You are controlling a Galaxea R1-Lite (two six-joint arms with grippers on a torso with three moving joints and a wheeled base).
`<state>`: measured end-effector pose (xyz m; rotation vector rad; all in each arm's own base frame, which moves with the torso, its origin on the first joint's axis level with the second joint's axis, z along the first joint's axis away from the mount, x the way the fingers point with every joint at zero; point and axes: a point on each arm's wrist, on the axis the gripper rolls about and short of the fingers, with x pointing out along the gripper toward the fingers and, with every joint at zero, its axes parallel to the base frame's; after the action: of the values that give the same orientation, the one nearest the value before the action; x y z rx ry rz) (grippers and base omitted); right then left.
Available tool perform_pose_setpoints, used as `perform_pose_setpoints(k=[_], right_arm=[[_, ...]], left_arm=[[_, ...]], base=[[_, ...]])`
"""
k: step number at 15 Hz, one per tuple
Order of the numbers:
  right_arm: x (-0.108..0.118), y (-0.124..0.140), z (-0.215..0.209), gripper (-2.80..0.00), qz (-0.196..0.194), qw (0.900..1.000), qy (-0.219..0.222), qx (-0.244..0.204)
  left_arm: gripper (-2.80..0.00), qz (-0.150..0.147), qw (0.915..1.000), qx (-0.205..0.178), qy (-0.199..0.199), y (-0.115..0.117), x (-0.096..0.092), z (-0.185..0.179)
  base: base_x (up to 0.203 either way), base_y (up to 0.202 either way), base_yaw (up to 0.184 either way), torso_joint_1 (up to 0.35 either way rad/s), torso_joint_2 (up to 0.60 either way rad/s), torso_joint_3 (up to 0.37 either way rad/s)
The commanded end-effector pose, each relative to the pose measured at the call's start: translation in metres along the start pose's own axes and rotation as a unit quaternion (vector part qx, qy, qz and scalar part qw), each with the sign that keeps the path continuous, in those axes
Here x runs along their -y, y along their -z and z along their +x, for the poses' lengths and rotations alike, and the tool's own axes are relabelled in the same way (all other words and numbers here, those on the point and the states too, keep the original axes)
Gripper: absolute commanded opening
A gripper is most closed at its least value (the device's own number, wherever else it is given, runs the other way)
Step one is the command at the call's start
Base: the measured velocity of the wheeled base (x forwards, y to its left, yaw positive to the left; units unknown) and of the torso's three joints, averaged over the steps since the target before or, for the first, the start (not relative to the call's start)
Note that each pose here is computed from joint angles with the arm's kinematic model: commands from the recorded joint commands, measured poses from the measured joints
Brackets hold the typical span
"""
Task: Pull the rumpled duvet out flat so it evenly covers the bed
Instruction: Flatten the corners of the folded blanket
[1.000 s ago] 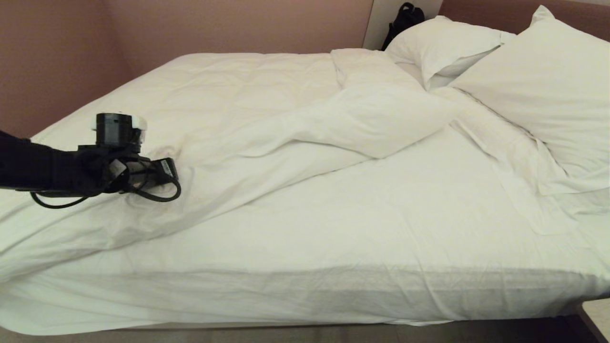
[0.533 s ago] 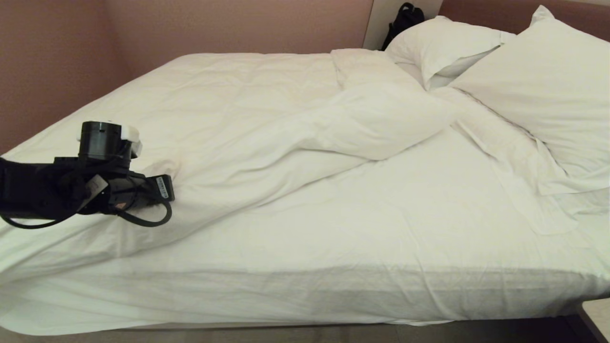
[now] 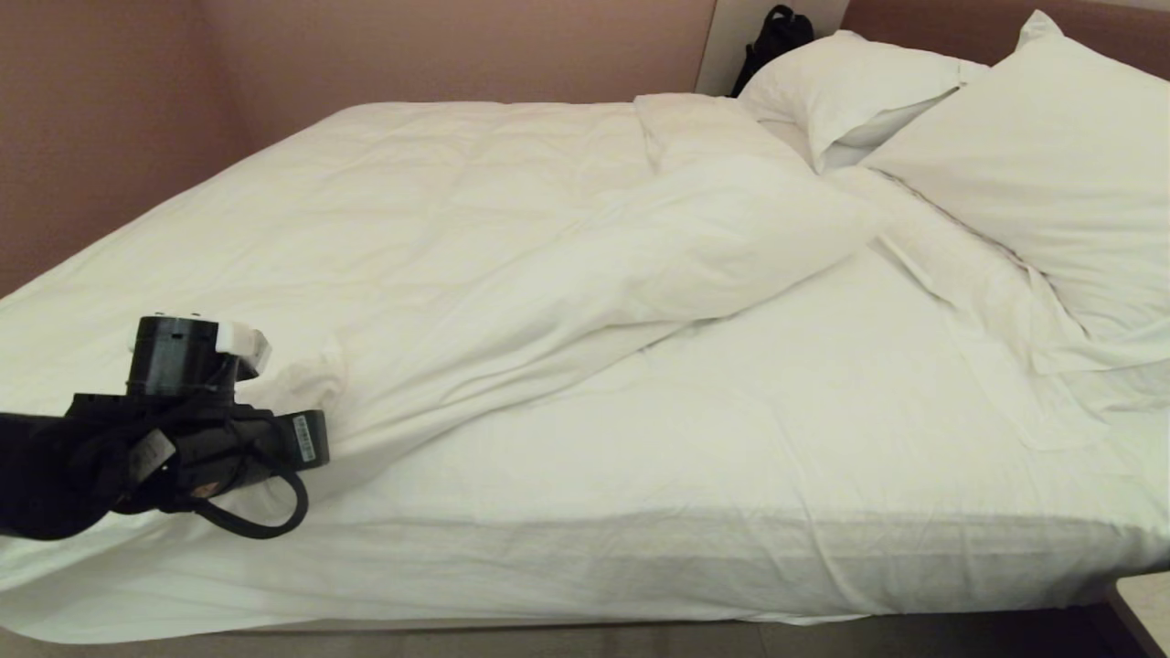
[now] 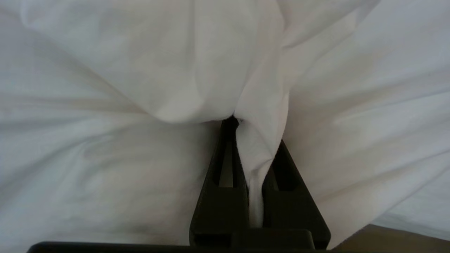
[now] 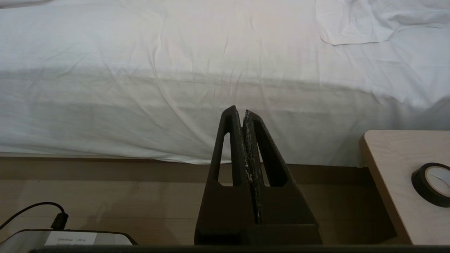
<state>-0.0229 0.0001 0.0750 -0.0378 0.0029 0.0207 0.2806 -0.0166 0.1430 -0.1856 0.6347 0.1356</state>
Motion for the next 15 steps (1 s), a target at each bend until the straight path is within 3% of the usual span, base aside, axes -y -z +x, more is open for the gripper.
perform_pose_setpoints(k=[1, 4, 5, 6, 11, 15], right_arm=[[0.0, 0.0, 0.0, -2.8, 0.0, 1.0, 0.0, -0.001], [0.0, 0.0, 0.0, -2.8, 0.0, 1.0, 0.0, -0.001], [0.0, 0.0, 0.0, -2.8, 0.0, 1.0, 0.0, -0.001], [0.0, 0.0, 0.0, -2.8, 0.0, 1.0, 0.0, -0.001], [0.0, 0.0, 0.0, -2.8, 0.0, 1.0, 0.0, -0.001], [0.0, 0.0, 0.0, -2.8, 0.0, 1.0, 0.0, -0.001]], left_arm=[[-2.8, 0.007, 0.9999, -0.007, 0.008, 0.012, 0.004, 0.002], [-2.8, 0.011, 0.9998, -0.016, 0.01, 0.017, 0.006, 0.005], [-2.1, 0.011, 0.9998, -0.016, 0.009, 0.017, 0.006, 0.005], [0.0, 0.012, 0.9997, -0.017, 0.009, 0.017, 0.006, 0.006], [0.0, 0.014, 0.9998, -0.002, 0.012, 0.015, 0.005, -0.006], [0.0, 0.001, 0.9925, 0.112, 0.05, -0.011, 0.003, -0.08]], base=[[0.0, 0.0, 0.0, 0.0, 0.0, 0.0], [0.0, 0.0, 0.0, 0.0, 0.0, 0.0], [0.0, 0.0, 0.0, 0.0, 0.0, 0.0], [0.0, 0.0, 0.0, 0.0, 0.0, 0.0], [0.0, 0.0, 0.0, 0.0, 0.0, 0.0], [0.0, 0.0, 0.0, 0.0, 0.0, 0.0]])
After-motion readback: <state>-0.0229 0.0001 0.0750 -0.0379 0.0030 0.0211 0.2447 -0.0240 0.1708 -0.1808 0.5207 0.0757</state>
